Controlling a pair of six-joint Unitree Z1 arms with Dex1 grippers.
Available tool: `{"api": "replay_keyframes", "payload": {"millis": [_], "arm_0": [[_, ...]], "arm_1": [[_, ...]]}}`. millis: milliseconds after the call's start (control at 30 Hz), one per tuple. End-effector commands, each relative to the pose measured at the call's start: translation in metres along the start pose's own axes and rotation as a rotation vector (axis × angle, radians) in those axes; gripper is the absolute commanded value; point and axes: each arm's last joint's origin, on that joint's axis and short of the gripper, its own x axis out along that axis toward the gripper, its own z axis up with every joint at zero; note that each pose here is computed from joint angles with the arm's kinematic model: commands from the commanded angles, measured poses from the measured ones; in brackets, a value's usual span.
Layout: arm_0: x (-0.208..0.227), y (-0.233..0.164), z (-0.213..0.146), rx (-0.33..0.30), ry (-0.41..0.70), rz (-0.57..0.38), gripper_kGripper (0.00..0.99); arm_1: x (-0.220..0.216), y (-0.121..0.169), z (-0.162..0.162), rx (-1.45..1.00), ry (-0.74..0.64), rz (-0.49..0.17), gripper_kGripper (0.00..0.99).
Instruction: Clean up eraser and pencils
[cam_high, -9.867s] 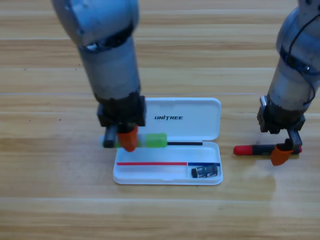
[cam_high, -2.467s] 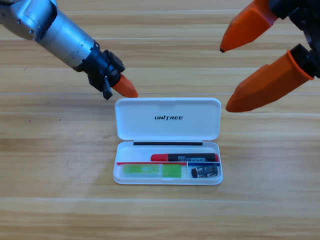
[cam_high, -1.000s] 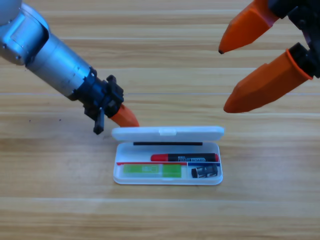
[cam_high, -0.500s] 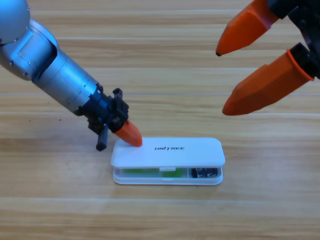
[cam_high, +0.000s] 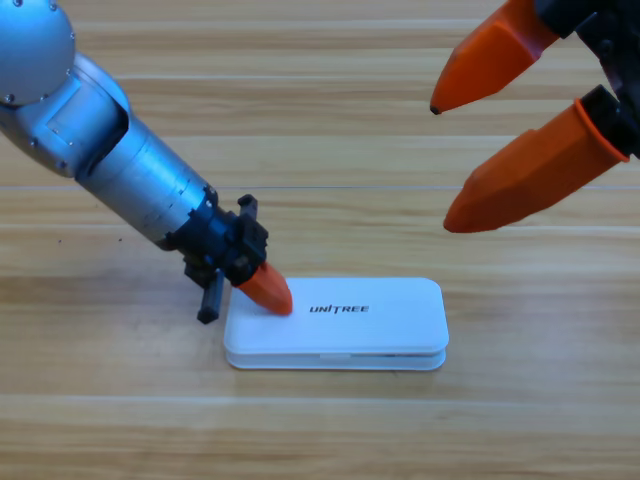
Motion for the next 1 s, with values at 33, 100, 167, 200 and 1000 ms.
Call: {"api": "replay_keyframes", "payload": {"millis": [33, 100, 167, 200, 1000], "arm_0": [[0.014, -0.013, -0.005, 0.018, 0.028, -0.035, 0.000], [0.016, -0.014, -0.007, 0.017, 0.029, -0.037, 0.000], [0.017, -0.014, -0.009, 0.018, 0.030, -0.038, 0.000], [0.018, -0.014, -0.010, 0.017, 0.031, -0.039, 0.000], [-0.061, -0.026, 0.045, -0.049, -0.007, 0.029, 0.299]], "arm_1": [[-0.001, -0.007, -0.005, 0.023, -0.013, -0.018, 0.917], [-0.001, -0.007, -0.005, 0.024, -0.012, -0.018, 0.917], [-0.001, -0.007, -0.005, 0.023, -0.015, -0.019, 0.917], [-0.001, -0.007, -0.005, 0.023, -0.015, -0.019, 0.917], [0.006, -0.012, -0.003, 0.027, -0.004, -0.015, 0.917]]}}
